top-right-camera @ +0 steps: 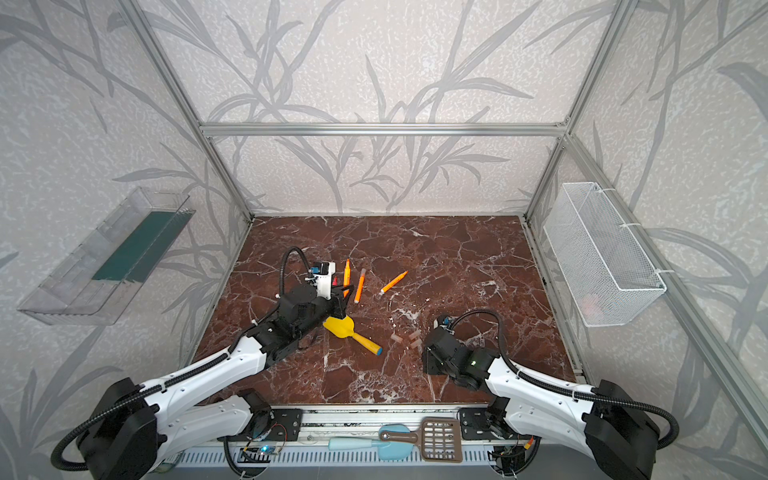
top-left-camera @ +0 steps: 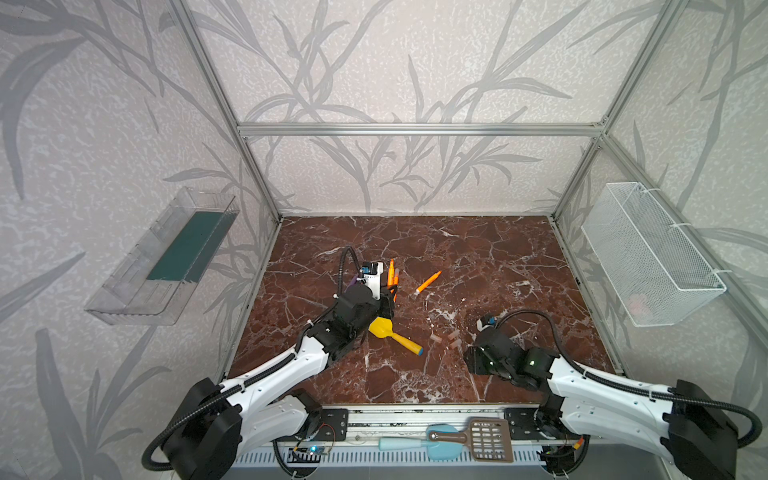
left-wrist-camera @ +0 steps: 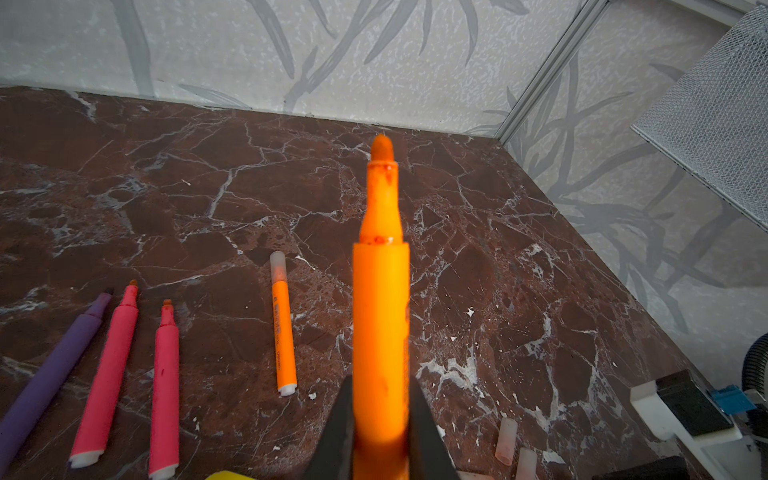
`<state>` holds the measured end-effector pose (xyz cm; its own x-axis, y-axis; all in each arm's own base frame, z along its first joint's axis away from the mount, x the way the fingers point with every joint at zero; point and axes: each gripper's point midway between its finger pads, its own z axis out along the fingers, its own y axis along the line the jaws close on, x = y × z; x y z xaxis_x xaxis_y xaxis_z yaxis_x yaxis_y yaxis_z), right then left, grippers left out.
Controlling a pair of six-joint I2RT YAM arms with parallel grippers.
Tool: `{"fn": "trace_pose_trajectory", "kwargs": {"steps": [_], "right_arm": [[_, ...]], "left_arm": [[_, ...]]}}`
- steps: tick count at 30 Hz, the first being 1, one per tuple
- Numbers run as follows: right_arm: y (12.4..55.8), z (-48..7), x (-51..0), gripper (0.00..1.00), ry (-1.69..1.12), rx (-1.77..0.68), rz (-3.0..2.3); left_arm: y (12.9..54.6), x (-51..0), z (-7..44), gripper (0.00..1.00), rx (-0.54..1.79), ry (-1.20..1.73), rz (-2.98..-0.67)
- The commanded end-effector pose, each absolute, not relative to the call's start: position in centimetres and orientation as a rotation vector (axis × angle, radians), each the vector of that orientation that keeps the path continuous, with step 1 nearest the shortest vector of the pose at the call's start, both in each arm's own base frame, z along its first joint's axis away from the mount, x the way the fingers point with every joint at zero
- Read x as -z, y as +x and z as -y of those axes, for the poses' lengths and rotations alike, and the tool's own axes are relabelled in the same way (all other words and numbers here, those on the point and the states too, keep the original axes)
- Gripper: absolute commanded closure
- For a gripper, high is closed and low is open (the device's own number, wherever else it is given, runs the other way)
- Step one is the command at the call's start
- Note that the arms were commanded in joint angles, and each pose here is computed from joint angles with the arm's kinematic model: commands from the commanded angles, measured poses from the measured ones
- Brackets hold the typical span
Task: Insert the pens into the pen caps
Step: 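Lower the right gripper onto a pink cap and grasp it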
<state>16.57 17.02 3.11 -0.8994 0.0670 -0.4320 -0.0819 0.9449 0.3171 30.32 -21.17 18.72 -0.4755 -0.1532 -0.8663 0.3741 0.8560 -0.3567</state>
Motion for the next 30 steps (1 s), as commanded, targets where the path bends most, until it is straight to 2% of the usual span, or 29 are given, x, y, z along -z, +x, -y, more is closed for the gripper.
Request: {"fn": "trace_pose_trajectory", "kwargs": {"steps": [1,9,16,30], "right_arm": [[16.5,-17.7,-2.8,0.43,-0.008,-0.491,-2.651],[17.0,-19.5,-2.3,0.51,-0.056,-0.503,-2.673],[17.3,-20.1,-2.3,0.57,-0.109,-0.412,-2.682],[16.6,-24.3,-1.8,0.59,-0.314,-0.389,-2.682]], "left_arm": [[30.4,-19.1,21.3,1.00,0.641,0.153,-1.966],[30.5,-19.1,21.3,1.00,0.632,0.158,-1.965],[30.5,-19.2,21.3,1.00,0.632,0.160,-1.965],[30.4,-19.1,21.5,1.00,0.641,0.167,-1.967]]}}
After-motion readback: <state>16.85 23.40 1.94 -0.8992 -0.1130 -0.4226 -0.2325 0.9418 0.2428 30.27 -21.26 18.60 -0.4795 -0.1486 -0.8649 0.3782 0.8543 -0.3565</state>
